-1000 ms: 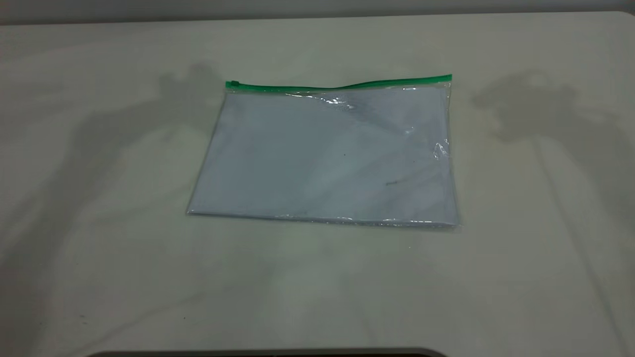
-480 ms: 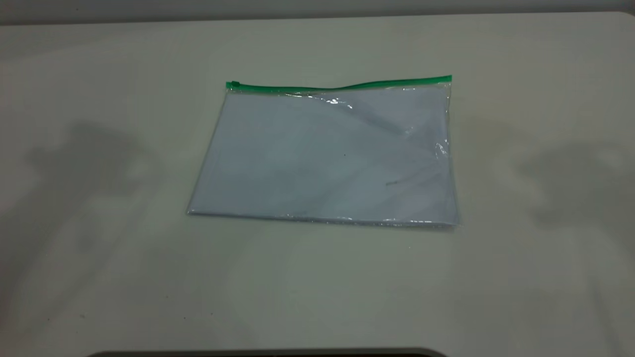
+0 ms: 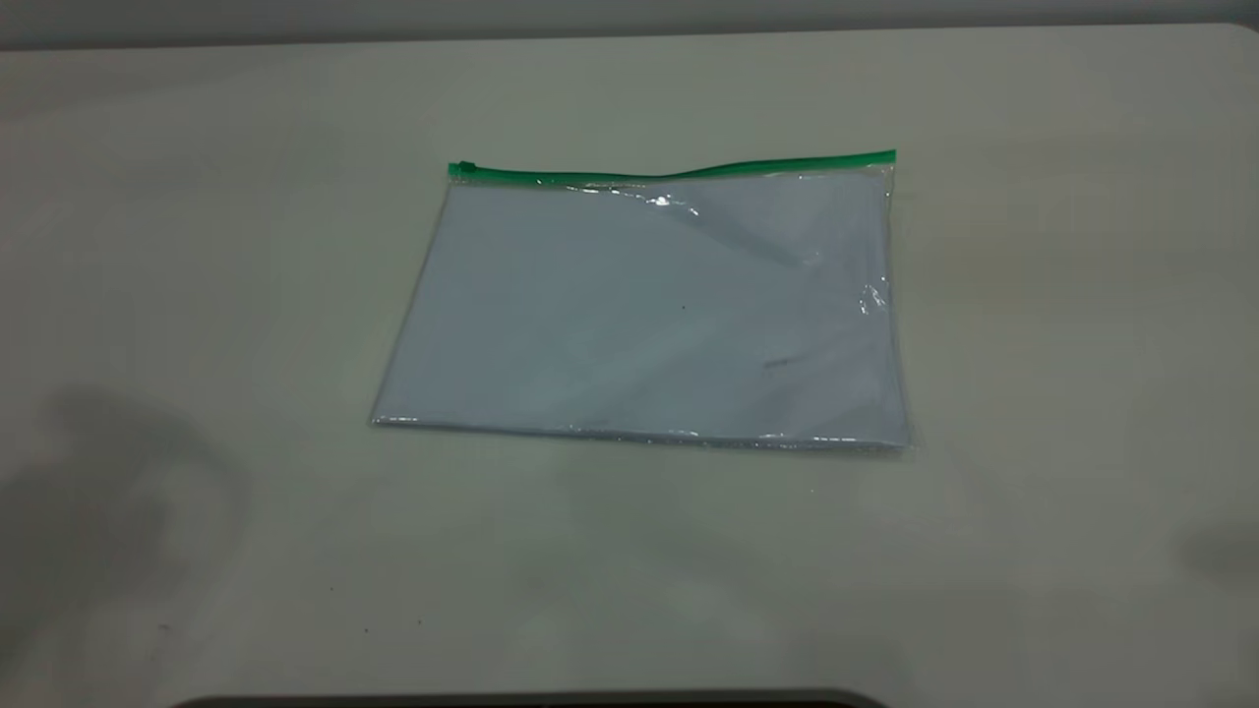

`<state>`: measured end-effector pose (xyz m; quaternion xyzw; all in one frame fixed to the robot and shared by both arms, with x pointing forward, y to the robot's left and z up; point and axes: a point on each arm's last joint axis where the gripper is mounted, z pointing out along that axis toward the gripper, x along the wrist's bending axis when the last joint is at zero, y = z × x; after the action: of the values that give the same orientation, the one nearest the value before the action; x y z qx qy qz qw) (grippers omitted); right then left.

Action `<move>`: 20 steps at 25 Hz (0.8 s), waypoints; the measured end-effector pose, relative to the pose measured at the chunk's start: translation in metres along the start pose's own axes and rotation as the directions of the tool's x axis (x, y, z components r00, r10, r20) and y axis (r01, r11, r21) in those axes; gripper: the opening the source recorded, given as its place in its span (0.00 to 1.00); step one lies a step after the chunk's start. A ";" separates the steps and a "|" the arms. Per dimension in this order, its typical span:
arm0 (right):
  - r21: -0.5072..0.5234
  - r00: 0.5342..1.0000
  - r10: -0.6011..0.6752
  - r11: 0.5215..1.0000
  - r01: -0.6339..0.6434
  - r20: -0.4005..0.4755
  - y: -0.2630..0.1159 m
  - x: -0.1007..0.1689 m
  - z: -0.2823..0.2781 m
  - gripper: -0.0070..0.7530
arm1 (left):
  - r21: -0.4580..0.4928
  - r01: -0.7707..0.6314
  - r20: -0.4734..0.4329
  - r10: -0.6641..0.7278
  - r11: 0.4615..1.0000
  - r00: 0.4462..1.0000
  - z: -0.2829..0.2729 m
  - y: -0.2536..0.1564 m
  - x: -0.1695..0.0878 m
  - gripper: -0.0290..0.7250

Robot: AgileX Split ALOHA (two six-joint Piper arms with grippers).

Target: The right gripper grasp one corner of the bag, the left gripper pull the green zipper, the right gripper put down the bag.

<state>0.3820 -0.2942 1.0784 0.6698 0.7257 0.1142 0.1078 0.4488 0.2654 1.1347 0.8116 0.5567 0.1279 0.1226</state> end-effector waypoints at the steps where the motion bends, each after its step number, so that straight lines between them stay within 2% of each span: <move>1: 0.025 1.000 0.012 1.000 -0.012 0.003 -0.014 0.000 0.009 0.64 | 0.041 0.002 0.008 -0.002 0.999 1.000 0.009 -0.012 -0.003 0.72; 4: 0.034 0.999 0.036 0.999 -0.037 0.025 -0.051 0.000 0.023 0.64 | 0.143 0.023 0.025 -0.027 0.989 0.999 0.033 -0.049 -0.010 0.72; 7: -0.012 0.998 0.062 0.998 -0.061 0.034 -0.076 0.001 0.031 0.64 | 0.209 0.030 0.034 -0.038 0.978 0.999 0.048 -0.083 -0.017 0.72; 10: -0.166 0.996 0.082 0.983 -0.075 0.030 -0.081 0.001 0.023 0.64 | 0.222 0.040 0.035 -0.049 0.974 0.998 0.055 -0.114 -0.023 0.72; 12: -0.208 0.996 0.085 0.975 -0.077 0.026 -0.085 0.002 0.023 0.64 | 0.198 0.050 0.031 -0.057 0.979 0.998 0.057 -0.132 -0.027 0.72; 14: -0.206 0.998 0.056 0.977 -0.050 0.024 -0.088 0.004 0.025 0.64 | 0.158 0.062 0.026 -0.066 0.986 0.997 0.060 -0.148 -0.030 0.72; 20: -0.204 1.000 -0.017 0.979 0.017 0.002 -0.088 0.009 0.025 0.64 | -0.019 0.096 0.038 -0.095 0.995 0.995 0.051 -0.179 -0.040 0.72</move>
<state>0.3059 -0.2918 1.0270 0.6489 0.7160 0.1869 0.1771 0.2962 0.2881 1.0230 0.7849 0.5913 0.1124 0.1471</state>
